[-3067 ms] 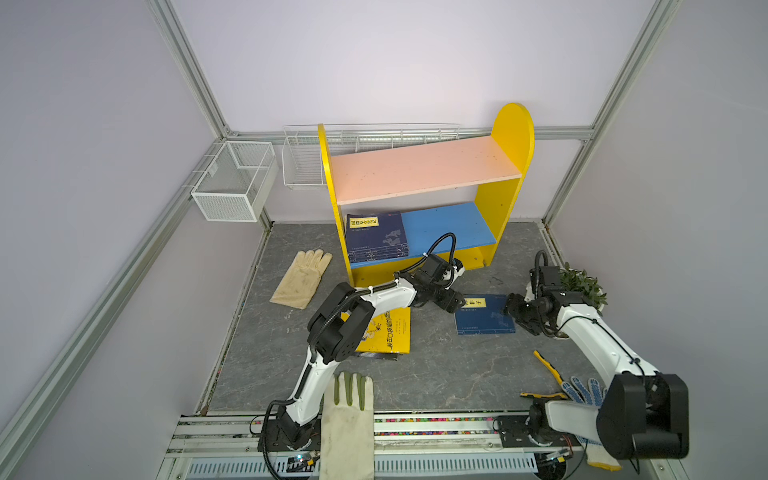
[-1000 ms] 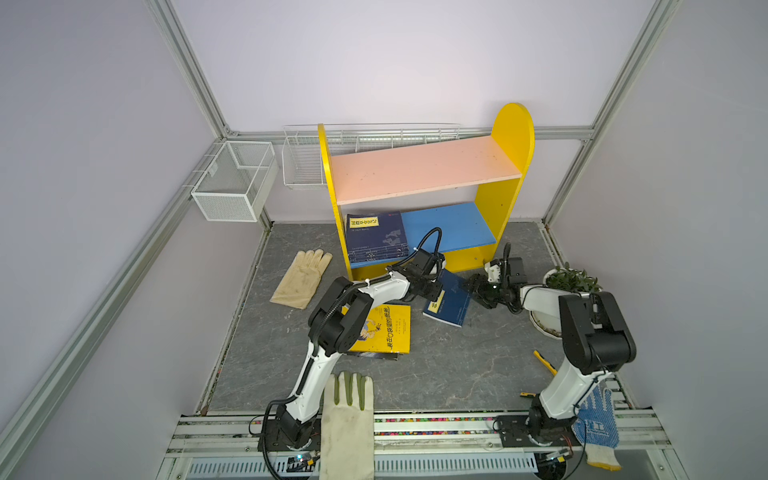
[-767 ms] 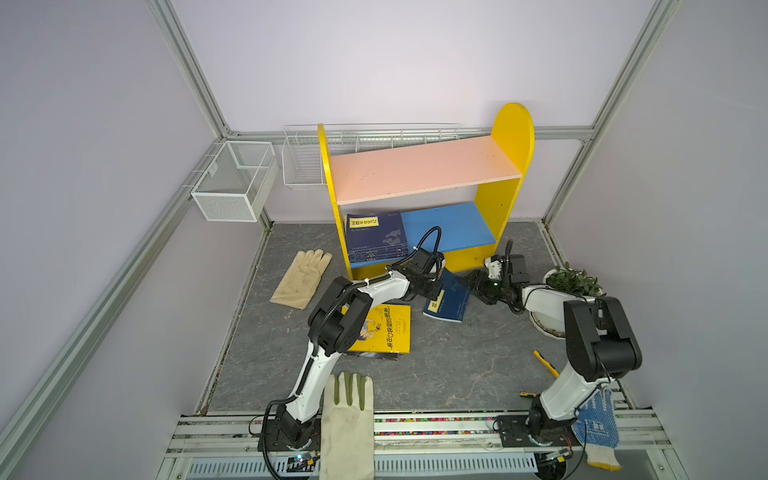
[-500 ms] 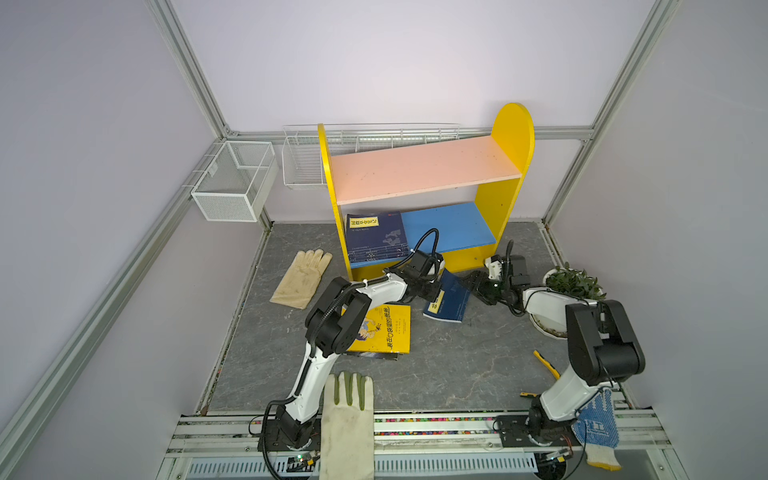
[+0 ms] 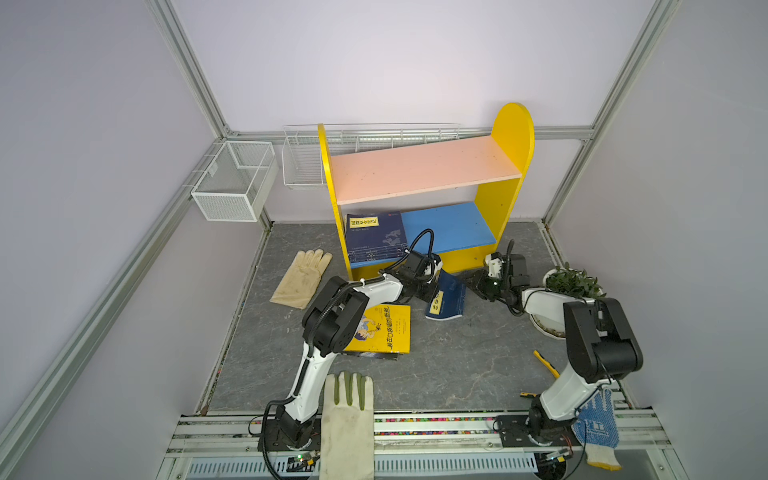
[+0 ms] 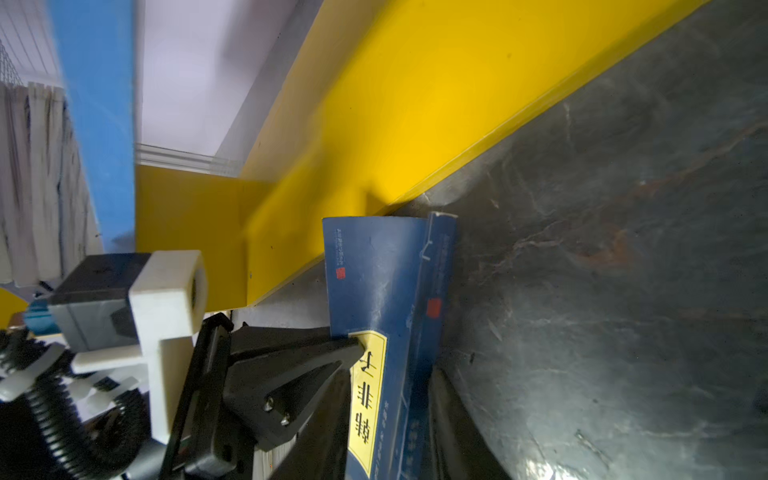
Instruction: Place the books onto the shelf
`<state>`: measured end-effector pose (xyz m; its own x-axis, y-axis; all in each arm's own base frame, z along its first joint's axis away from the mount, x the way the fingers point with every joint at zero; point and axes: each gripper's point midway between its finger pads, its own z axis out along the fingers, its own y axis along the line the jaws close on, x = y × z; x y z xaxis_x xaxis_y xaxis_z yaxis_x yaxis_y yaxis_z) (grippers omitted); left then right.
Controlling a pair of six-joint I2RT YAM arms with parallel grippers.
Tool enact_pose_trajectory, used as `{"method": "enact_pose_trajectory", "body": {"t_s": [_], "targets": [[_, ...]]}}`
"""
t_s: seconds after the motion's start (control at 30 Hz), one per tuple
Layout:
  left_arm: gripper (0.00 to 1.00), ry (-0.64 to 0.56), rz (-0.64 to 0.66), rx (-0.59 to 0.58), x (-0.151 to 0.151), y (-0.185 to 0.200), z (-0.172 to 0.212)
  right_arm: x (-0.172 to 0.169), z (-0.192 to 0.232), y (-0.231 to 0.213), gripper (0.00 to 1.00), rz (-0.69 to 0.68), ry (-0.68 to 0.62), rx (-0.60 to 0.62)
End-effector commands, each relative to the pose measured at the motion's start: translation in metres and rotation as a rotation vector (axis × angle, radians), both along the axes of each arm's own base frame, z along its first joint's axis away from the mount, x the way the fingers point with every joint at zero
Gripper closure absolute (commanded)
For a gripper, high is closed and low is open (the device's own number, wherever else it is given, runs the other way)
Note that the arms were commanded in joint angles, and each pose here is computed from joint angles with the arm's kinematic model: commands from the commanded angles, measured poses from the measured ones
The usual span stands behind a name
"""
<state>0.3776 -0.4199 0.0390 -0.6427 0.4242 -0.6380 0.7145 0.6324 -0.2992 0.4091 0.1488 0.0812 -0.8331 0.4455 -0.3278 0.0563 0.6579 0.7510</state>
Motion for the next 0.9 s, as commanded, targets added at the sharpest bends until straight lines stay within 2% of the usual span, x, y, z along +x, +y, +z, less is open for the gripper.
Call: {"method": "enact_pose_trajectory", "body": {"t_s": [0.0,0.33,0.57,0.7,0.8,0.87], "targets": [[1.00,0.014,-0.169,-0.120,-0.037,-0.035,0.023,-0.012,0.010,0.042,0.68,0.160,-0.022,0.087],[1.00,0.014,-0.128,-0.183,-0.029,-0.035,0.036,-0.020,0.006,0.058,0.68,0.252,0.004,0.018],[1.00,0.016,-0.104,-0.208,-0.025,-0.030,0.044,-0.023,0.012,0.048,0.88,0.232,-0.022,-0.015],[0.53,0.012,-0.095,-0.266,-0.026,-0.023,0.065,-0.030,0.037,0.036,0.94,0.204,-0.080,-0.021],[0.37,-0.050,-0.095,-0.278,-0.029,-0.014,0.084,-0.041,0.054,0.011,0.94,0.147,-0.121,-0.025],[0.31,-0.092,-0.089,-0.273,-0.029,-0.008,0.098,-0.046,0.073,0.001,0.94,0.116,-0.169,-0.029]]}}
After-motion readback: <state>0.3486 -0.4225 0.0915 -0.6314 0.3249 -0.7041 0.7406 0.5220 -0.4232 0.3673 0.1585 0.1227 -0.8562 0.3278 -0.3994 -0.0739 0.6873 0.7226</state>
